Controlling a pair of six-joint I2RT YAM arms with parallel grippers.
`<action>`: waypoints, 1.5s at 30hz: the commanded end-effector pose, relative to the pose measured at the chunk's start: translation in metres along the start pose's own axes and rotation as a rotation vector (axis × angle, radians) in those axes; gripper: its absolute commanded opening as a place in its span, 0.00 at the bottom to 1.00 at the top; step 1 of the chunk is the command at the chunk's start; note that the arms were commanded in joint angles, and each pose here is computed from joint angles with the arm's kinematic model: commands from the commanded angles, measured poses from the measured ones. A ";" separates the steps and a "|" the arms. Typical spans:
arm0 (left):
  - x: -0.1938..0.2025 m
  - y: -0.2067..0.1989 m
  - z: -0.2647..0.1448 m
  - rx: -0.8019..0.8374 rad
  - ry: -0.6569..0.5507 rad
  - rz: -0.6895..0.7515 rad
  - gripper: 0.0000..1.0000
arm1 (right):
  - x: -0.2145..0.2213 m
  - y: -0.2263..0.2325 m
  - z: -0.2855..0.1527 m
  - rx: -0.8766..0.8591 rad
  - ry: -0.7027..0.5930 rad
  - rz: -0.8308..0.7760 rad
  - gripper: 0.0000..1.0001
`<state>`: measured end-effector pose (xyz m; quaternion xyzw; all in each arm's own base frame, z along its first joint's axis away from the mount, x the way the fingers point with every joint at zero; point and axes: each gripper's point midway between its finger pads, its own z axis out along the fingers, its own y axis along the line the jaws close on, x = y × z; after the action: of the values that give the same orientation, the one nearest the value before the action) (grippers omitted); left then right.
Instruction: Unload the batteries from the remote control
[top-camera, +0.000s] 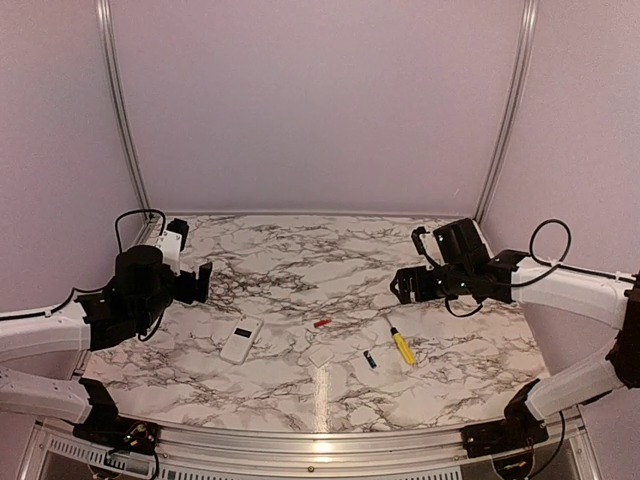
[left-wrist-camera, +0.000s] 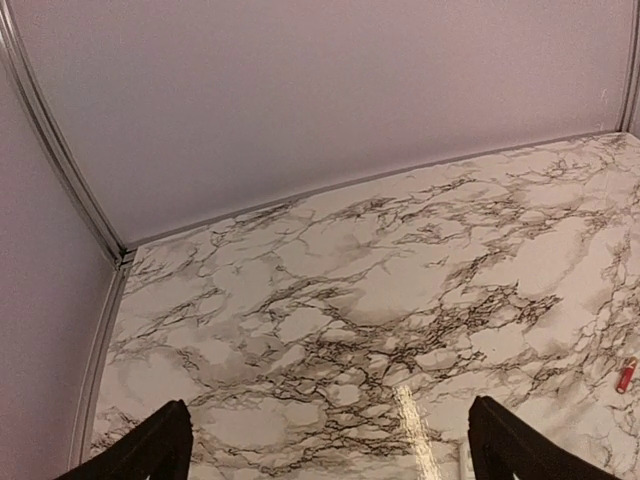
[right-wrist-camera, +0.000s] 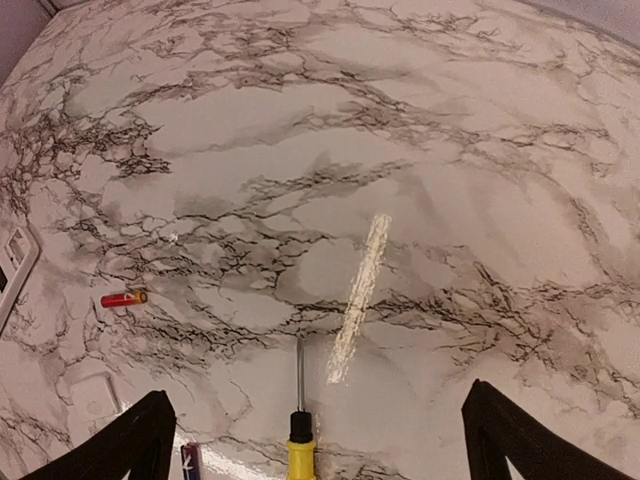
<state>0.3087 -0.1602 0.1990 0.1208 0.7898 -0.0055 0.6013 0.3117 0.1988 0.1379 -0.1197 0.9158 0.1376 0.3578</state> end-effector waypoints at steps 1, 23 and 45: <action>-0.001 0.033 0.002 -0.082 -0.005 0.072 0.99 | -0.018 -0.024 -0.010 0.048 -0.009 -0.028 0.99; 0.046 0.162 0.053 -0.262 -0.011 -0.161 0.99 | -0.087 -0.084 -0.032 0.131 -0.251 -0.083 0.96; 0.054 0.172 0.070 -0.213 -0.173 -0.190 0.99 | -0.117 -0.110 -0.021 0.154 -0.351 -0.103 0.99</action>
<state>0.4007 0.0062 0.1395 -0.0179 0.7648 0.0212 0.6436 0.4058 0.1071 0.2032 -0.1362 0.8429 0.0642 0.5165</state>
